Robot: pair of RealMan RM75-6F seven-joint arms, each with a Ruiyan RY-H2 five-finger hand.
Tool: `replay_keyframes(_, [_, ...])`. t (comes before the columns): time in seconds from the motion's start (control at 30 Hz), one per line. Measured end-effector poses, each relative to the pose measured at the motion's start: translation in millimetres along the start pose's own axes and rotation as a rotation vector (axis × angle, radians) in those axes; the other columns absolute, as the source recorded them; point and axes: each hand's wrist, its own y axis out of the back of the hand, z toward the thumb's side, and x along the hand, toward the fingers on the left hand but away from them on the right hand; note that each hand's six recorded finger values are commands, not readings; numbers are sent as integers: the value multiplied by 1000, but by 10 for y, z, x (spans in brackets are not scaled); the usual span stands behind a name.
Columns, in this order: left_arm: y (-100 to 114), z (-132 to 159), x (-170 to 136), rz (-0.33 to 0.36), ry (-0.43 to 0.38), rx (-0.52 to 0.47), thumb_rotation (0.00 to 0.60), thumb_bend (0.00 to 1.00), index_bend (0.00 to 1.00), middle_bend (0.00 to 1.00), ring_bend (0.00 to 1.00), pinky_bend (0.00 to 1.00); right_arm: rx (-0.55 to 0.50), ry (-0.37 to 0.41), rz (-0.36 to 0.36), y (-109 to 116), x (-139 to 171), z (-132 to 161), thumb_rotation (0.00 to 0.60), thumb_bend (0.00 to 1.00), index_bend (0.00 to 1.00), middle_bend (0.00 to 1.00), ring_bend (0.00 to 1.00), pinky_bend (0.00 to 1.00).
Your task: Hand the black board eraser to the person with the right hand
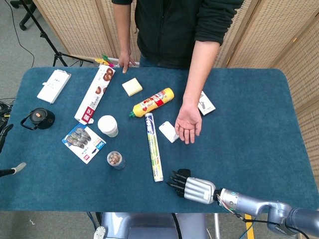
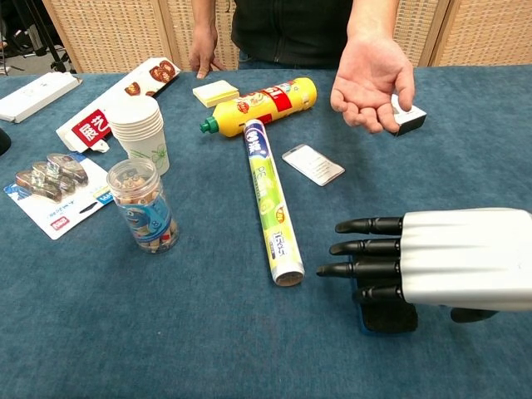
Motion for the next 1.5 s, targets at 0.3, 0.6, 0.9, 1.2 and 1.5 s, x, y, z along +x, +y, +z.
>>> replay_keyframes(0.3, [0,-3,3,-1,1,-1,600,0,0,0,0,0,-6,0,9,-70,-29,9,600,185,392,0,0,0])
replay_keyframes(0.6, [-14,-2,8,-6,3,2,600,0,0,0,0,0,-46,-28,-53,-47,0,5,600,563,555,0,0,19])
replay_keyframes(0.9, [-4,-3,-2,-3,2,-2,600,0,0,0,0,0,-102,-135,-126,78,172,-182,600,628,569,0,0,40])
replay_keyframes(1.2, [5,6,-16,-2,-3,-6,600,0,0,0,0,0,-115,-288,-214,346,592,-537,600,661,584,0,0,50])
replay_keyframes(1.5, [-4,14,-20,-4,-4,-4,600,0,0,0,0,0,-94,-464,-310,690,699,-893,600,678,592,0,0,60])
